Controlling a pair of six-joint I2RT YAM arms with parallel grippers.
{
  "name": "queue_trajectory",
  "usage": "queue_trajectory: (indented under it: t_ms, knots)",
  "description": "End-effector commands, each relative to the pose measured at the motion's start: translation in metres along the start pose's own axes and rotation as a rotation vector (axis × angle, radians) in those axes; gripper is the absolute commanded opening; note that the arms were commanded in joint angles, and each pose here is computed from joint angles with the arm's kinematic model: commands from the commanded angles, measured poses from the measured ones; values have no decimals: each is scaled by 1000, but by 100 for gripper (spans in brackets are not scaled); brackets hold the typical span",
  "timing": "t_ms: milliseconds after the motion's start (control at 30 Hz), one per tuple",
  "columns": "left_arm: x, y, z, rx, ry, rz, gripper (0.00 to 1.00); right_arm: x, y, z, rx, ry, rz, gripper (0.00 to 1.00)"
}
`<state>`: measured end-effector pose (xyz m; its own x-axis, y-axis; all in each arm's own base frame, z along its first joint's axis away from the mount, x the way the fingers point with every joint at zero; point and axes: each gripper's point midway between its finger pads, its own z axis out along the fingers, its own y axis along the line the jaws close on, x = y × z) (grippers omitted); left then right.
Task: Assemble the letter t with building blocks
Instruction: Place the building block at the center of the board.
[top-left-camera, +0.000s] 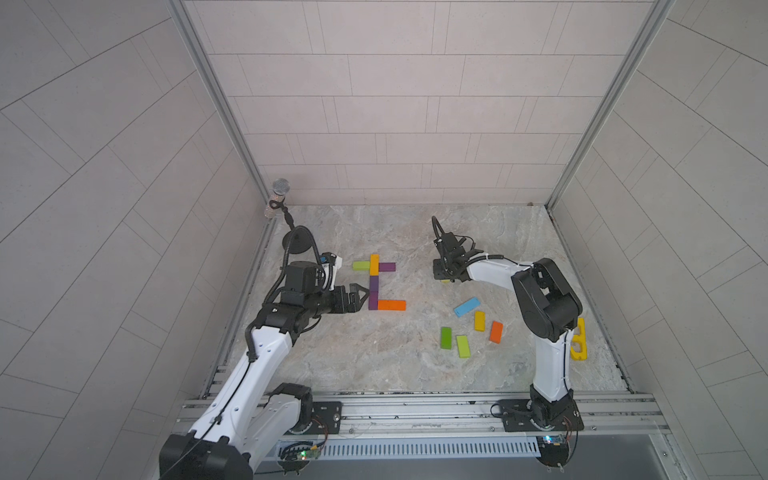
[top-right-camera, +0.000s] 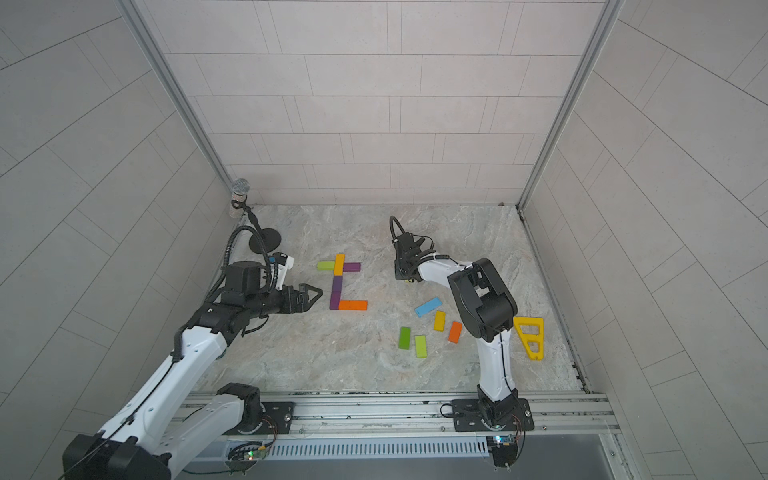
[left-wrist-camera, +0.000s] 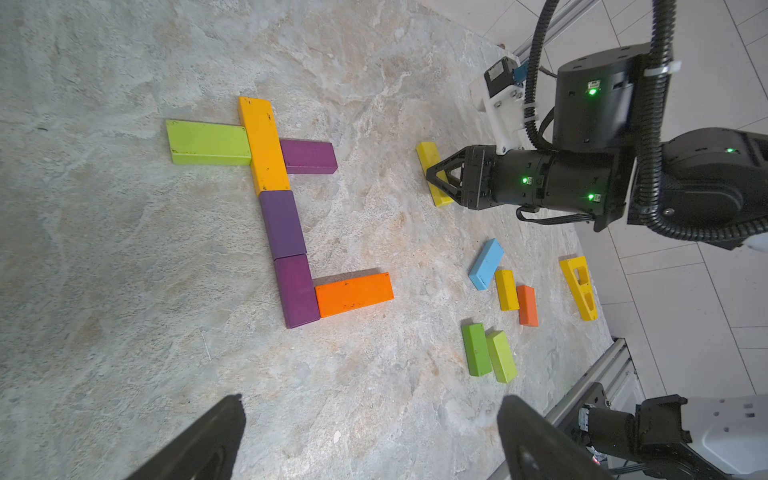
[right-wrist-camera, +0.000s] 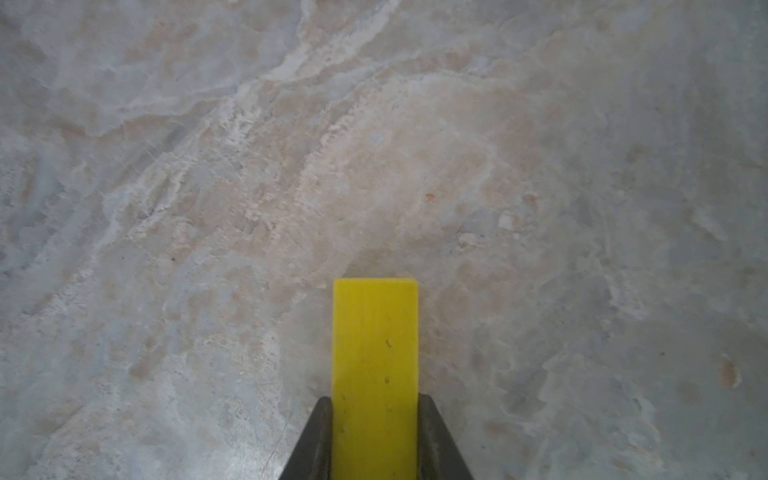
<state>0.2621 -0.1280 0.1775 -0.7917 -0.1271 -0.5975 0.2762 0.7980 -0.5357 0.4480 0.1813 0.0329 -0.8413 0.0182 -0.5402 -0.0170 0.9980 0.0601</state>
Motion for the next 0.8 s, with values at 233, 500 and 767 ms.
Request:
queue_trajectory:
  t_ms: [233,500,767]
  knots:
    - [0,1,1,13,-8,-2,100,10,-8,0,48,13,47,0]
    - [1,1,0,12,-10,-5,100,12,-11,2,60,18,50,0]
    - [1,2,1,10,-9,-6,100,14,-10,1,53,20,47,3]
